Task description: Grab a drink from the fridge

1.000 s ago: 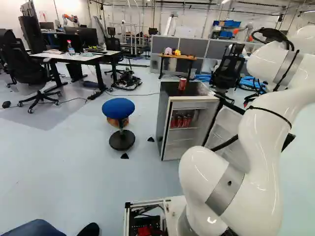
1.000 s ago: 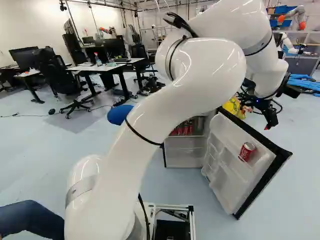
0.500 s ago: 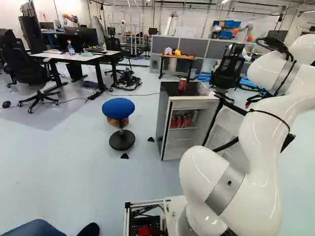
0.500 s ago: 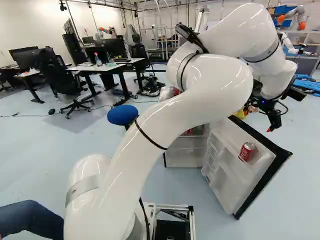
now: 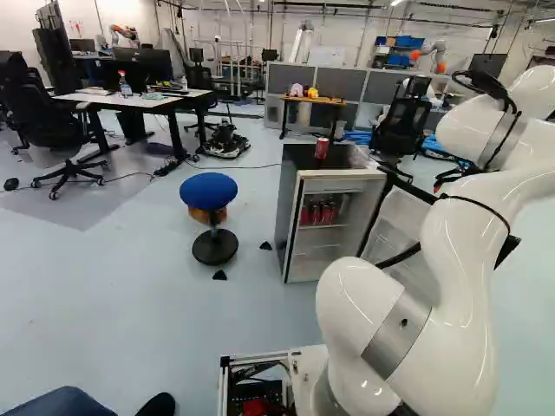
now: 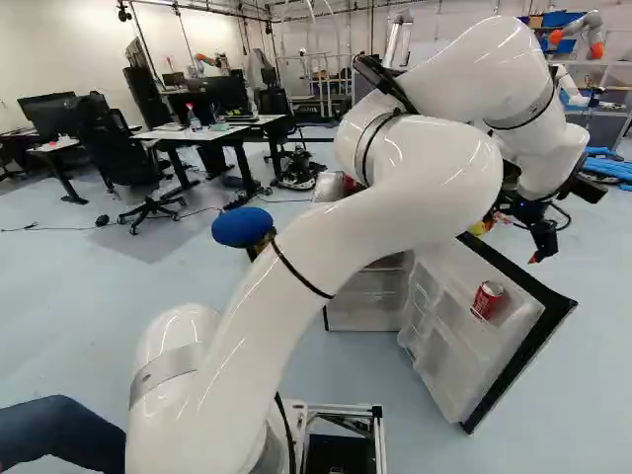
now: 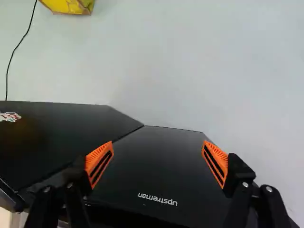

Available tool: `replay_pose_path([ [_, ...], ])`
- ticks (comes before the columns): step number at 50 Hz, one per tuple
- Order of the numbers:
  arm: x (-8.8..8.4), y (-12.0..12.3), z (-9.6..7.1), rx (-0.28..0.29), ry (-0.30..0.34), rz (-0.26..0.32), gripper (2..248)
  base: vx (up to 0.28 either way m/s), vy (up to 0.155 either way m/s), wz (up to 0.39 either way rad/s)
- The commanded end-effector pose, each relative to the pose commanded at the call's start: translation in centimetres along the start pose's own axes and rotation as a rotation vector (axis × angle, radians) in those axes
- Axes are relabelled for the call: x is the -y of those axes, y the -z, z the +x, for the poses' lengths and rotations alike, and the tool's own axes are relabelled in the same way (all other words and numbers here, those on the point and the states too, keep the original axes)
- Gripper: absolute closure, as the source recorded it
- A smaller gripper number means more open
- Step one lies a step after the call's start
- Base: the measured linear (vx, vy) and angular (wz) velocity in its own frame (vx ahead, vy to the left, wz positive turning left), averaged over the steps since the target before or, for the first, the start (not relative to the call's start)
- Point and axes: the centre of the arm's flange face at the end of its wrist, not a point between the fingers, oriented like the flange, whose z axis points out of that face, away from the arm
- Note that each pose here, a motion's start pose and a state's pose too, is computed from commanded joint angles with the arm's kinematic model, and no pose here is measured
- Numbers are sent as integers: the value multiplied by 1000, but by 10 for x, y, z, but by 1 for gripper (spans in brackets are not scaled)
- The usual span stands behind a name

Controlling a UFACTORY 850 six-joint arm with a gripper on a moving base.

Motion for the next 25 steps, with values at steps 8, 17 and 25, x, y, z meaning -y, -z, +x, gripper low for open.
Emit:
replay_pose_path([
  [8, -2, -12, -1, 11, -2, -2, 3, 0, 0, 0],
  [17, -2, -12, -1, 11, -2, -2, 3, 0, 0, 0],
  [25, -3, -11, -3, 14, -3, -3, 3, 0, 0, 0],
])
